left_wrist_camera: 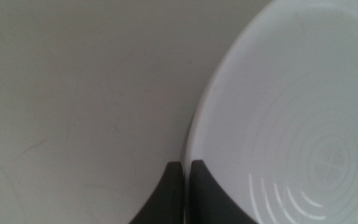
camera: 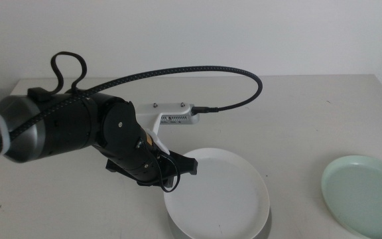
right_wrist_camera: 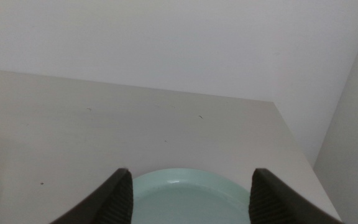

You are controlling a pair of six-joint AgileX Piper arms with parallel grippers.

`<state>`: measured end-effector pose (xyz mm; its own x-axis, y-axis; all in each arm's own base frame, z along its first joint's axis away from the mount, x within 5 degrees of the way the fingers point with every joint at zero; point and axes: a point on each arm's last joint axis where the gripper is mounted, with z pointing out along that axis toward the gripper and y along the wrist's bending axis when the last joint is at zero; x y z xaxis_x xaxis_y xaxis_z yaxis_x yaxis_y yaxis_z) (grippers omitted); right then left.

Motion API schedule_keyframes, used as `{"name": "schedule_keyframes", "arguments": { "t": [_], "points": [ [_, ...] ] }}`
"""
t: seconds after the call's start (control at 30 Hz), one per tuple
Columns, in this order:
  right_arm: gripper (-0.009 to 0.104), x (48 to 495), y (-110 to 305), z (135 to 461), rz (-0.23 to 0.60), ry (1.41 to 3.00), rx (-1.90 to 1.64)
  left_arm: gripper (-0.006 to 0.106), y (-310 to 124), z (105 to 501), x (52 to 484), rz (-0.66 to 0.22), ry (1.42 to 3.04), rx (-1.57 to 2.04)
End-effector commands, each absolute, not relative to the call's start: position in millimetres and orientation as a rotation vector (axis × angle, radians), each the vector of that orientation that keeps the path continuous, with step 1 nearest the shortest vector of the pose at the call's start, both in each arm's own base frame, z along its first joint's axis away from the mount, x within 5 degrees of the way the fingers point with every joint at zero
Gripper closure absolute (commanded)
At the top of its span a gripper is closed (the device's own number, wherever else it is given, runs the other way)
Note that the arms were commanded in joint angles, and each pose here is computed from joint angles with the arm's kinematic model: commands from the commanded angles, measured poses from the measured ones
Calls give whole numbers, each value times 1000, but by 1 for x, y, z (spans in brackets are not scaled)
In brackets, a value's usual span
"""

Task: Stack the three bowls on top of each other.

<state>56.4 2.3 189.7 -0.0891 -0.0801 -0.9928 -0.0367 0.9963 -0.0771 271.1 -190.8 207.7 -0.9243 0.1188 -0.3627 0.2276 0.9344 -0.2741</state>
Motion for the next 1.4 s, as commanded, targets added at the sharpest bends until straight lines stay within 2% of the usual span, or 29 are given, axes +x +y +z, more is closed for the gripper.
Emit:
{"name": "schedule_keyframes", "arguments": {
  "t": [0.0,0.37,0.53,0.67,0.83,0.93,1.0,1.17,1.37],
  "points": [
    [47,55,1,200,-59,1550,-90,100,-195,226,272,-517,2674,223],
    [47,55,1,200,-59,1550,-90,100,-195,214,270,-484,2758,236],
    [47,55,1,200,-59,1550,-90,91,-195,214,270,-487,2753,233],
    [47,55,1,200,-59,1550,-90,70,-195,214,270,-485,2751,244],
    [47,55,1,200,-59,1550,-90,31,-195,219,270,-482,2727,297],
    [47,55,1,200,-59,1550,-90,14,-192,235,266,-493,2664,356],
    [47,55,1,200,-59,1550,-90,9,-188,251,262,-496,2600,409],
    [47,55,1,200,-59,1550,-90,8,-172,308,237,-500,2418,572],
    [47,55,1,200,-59,1550,-90,8,-134,386,176,-521,2210,665]
  ]
}}
